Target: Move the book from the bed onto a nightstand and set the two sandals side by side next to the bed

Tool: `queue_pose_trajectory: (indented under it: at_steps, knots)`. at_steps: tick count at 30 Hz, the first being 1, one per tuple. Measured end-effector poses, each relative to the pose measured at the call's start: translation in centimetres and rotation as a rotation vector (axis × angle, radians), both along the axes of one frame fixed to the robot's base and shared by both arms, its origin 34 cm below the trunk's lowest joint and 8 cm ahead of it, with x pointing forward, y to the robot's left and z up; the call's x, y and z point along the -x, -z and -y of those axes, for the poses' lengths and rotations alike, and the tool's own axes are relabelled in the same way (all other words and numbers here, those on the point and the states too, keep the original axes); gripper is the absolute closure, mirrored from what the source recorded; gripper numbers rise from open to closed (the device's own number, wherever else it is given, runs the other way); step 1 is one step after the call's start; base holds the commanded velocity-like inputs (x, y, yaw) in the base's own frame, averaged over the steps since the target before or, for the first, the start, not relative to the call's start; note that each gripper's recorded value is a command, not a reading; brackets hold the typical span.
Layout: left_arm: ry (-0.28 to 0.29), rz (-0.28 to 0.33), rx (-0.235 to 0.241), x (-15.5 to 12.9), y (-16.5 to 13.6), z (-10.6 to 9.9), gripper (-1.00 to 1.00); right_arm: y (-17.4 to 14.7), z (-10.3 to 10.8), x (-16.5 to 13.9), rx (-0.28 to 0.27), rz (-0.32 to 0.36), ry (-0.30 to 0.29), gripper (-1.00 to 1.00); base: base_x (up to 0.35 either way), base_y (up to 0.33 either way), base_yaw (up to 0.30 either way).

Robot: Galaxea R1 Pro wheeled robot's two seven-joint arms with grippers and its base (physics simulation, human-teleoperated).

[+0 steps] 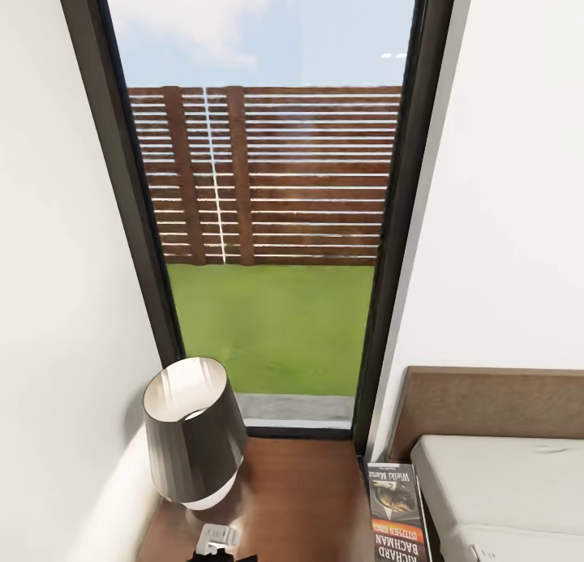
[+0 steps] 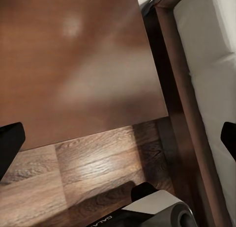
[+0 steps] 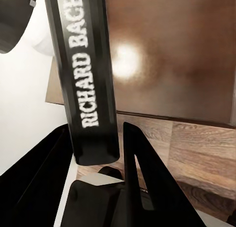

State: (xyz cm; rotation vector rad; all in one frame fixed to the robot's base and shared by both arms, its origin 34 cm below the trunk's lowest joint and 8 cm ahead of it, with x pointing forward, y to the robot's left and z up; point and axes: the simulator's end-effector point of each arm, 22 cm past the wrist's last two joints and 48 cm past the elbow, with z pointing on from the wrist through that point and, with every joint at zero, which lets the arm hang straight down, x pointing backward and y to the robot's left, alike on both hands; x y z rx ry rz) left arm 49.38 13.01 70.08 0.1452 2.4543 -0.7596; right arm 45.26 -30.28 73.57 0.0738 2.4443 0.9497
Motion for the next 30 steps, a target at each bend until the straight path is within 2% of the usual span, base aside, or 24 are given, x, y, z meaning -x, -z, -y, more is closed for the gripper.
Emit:
queue_pose_trajectory:
  at_steps: [15, 21, 23, 26, 28, 30]
  knots:
    - [0.0, 0.0, 0.0, 0.0, 0.0, 0.0, -1.0, 0.0, 0.0, 0.0, 0.0, 0.0, 0.0, 1.0, 0.0, 0.0, 0.0]
    - [0.001, -0.001, 0.001, 0.0, 0.0, 0.0, -1.0, -0.7, -0.4, -0.6, -0.027, 0.003, 0.003, 1.0, 0.0, 0.0, 0.0]
    - [0.002, -0.001, 0.002, 0.1, 0.0, 0.1, -1.0, -1.9, -1.4, -1.6, -0.058, 0.01, -0.014, 1.0, 0.0, 0.0, 0.0]
    - [0.003, -0.001, 0.003, 0.1, 0.0, 0.2, -1.0, -5.7, -4.2, -3.8, -0.141, -0.002, -0.076, 1.0, 0.0, 0.0, 0.0]
    - [0.003, -0.001, 0.004, 0.1, 0.0, 0.2, -1.0, -7.7, -5.3, -4.1, -0.18, -0.048, -0.114, 1.0, 0.0, 0.0, 0.0]
    - [0.006, -0.014, 0.006, 0.6, 0.3, 0.3, -1.0, -9.4, -5.3, -4.7, -0.222, -0.098, -0.101, 1.0, 0.0, 0.0, 0.0]
